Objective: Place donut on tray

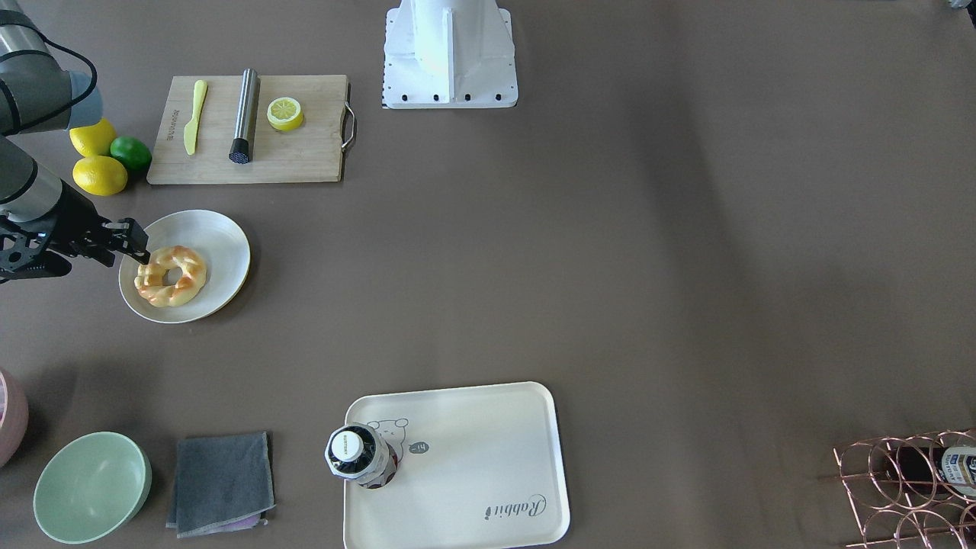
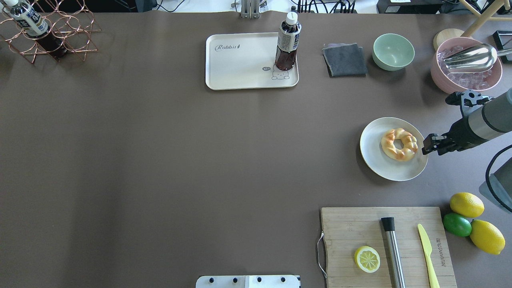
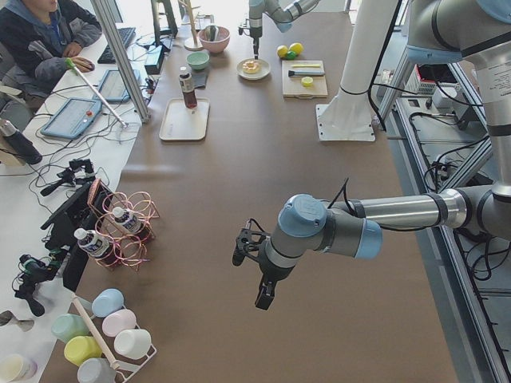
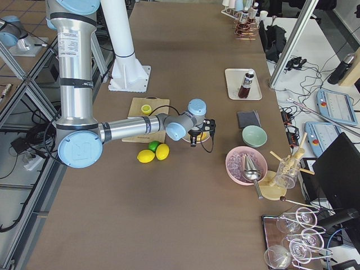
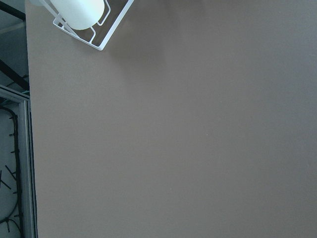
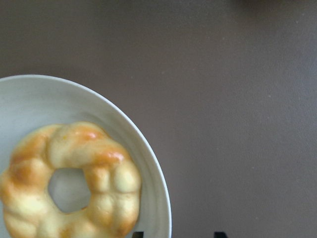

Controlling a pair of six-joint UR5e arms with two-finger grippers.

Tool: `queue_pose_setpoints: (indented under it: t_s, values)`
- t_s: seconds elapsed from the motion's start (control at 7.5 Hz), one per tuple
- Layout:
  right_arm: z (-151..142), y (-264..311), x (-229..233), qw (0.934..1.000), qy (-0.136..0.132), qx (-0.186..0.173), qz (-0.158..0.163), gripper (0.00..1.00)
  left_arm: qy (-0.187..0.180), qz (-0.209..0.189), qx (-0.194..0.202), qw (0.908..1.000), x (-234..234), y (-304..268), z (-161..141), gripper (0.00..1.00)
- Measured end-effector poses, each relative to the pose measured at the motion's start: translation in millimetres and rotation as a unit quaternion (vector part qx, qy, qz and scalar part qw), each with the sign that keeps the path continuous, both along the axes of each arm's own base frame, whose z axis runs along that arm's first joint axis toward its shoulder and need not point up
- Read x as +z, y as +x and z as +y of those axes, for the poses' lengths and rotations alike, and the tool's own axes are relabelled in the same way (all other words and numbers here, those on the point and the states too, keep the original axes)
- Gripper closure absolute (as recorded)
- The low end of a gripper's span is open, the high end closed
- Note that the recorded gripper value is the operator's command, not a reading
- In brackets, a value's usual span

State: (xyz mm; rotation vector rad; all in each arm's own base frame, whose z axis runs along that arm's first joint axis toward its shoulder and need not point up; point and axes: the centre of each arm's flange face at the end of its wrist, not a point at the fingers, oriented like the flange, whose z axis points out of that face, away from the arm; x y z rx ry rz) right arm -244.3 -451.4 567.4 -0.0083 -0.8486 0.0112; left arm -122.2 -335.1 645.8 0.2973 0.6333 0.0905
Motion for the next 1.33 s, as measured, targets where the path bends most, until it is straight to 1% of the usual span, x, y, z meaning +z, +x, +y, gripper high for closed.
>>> queue_pose_setpoints:
  t_s: [0.4, 0.53, 0.67, 0.8, 0.93, 1.33]
  values:
    - [-3, -2, 6, 0.9999, -0.008, 0.005, 0.005, 0.53, 0.003, -0.001, 0.000, 1.0000, -1, 0, 0, 0.03]
    - [-6, -5, 4, 1.0000, -0.007, 0.006, 0.004, 0.60, 0.006, -0.001, 0.000, 1.0000, -2, -1, 0, 0.03]
    - [-8, -7, 1, 1.0000, -0.007, 0.007, 0.002, 0.78, 0.008, -0.001, 0.000, 1.0000, -2, -1, -1, 0.03]
    - [-10, -9, -2, 1.0000, -0.006, 0.008, 0.001, 0.98, 0.008, -0.002, 0.000, 1.0000, -2, -1, 0, 0.03]
    - [-11, -10, -3, 0.9999, -0.009, 0.011, 0.000, 1.00, 0.009, -0.002, -0.001, 1.0000, -2, -2, 0, 0.03]
    - [-11, -11, -8, 0.9993, -0.025, 0.027, -0.004, 1.00, 0.013, -0.002, -0.002, 0.9999, -3, -3, 0, 0.03]
